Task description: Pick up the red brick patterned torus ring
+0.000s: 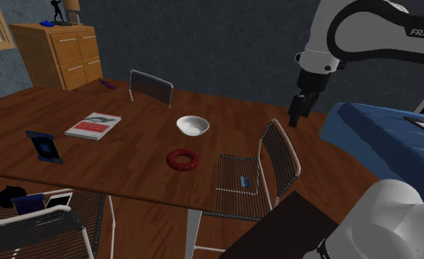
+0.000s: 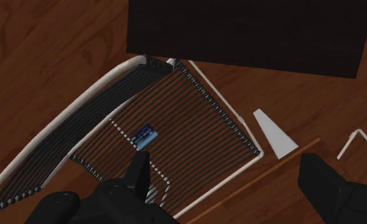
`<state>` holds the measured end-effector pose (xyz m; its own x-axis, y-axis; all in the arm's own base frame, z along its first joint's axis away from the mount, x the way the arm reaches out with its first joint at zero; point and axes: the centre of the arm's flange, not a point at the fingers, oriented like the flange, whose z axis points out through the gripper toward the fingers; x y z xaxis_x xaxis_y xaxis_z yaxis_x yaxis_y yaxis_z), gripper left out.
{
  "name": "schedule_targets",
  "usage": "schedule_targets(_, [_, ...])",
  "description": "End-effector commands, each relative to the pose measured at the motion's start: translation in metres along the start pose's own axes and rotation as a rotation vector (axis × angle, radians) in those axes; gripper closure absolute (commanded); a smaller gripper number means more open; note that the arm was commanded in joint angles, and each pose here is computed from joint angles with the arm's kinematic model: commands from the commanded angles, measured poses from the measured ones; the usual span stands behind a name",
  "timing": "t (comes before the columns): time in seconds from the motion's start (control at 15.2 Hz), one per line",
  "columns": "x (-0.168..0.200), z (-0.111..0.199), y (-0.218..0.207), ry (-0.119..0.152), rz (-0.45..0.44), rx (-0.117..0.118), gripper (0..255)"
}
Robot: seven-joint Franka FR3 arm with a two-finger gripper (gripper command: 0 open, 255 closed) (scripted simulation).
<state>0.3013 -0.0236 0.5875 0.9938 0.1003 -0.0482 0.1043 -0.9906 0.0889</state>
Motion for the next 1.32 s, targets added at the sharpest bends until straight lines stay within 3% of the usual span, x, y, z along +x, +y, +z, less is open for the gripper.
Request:
schedule_targets(0.0, [0.000,0.000,0.000,0.000,0.000,0.000,0])
schedule_targets(1.25, [0.177,0.150,-0.076,0.063,0.051,-0.016,0])
